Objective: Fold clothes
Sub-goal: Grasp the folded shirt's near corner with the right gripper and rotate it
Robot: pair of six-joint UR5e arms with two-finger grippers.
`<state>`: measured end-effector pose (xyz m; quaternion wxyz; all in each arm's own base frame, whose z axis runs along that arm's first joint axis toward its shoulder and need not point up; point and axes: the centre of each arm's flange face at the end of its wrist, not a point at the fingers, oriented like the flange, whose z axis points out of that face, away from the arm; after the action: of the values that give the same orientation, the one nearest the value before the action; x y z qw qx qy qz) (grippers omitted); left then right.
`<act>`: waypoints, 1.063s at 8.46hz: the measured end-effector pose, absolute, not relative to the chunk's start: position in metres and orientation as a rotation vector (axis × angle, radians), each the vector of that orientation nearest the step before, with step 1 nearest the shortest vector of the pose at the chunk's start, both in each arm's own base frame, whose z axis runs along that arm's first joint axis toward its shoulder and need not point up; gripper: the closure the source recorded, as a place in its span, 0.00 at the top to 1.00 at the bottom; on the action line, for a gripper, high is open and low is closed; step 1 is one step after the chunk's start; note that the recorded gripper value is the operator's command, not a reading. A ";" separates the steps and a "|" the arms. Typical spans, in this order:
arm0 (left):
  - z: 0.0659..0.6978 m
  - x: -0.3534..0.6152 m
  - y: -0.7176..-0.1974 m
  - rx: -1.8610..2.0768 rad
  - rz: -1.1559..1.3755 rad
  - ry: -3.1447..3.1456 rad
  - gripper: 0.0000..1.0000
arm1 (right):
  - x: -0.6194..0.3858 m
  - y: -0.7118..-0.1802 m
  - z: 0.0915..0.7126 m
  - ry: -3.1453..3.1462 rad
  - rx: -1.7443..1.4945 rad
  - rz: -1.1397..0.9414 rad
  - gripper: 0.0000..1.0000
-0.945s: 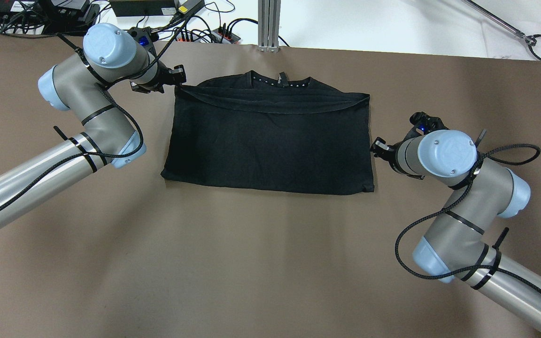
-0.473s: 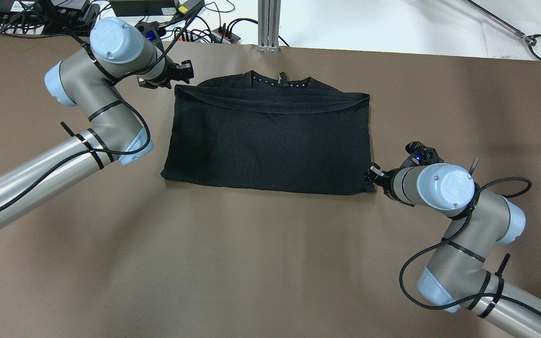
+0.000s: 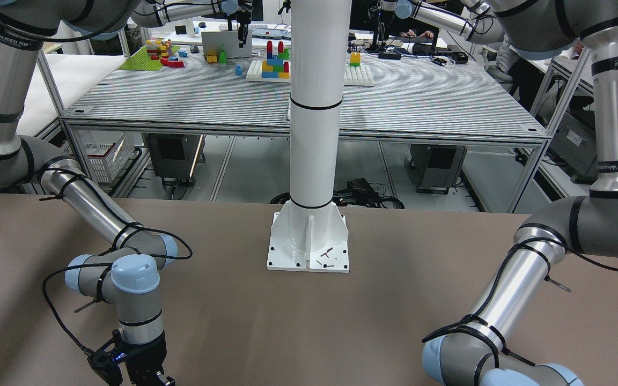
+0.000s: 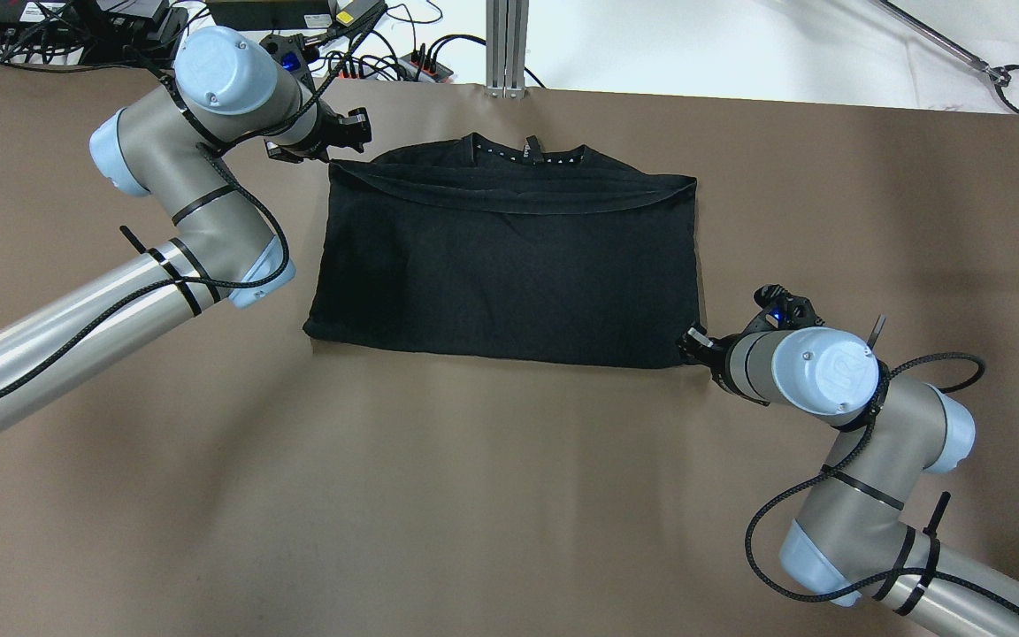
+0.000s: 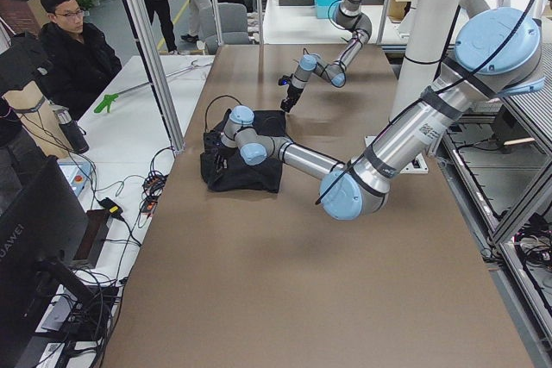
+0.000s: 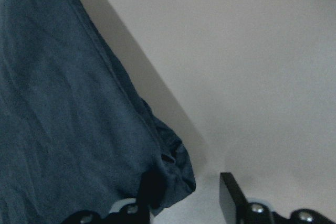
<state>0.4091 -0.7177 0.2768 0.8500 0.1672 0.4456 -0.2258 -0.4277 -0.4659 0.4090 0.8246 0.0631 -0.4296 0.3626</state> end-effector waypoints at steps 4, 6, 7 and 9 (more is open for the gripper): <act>0.278 0.408 -0.718 0.357 -0.481 0.935 0.57 | -0.419 -0.457 0.408 -0.922 0.135 0.768 0.00; 0.278 0.409 -0.718 0.357 -0.483 0.934 0.57 | -0.388 -0.417 0.390 -0.956 0.092 0.728 0.00; 0.278 0.411 -0.717 0.355 -0.480 0.935 0.57 | -0.382 -0.385 0.374 -0.970 0.050 0.696 0.00; 0.277 0.416 -0.714 0.353 -0.474 0.938 0.57 | -0.396 -0.312 0.334 -1.002 -0.096 0.578 0.00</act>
<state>0.4156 -0.7140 0.2770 0.8504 0.1674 0.4453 -0.2249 -0.3961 -0.3119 0.3341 0.8364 -0.0454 -0.4732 0.2730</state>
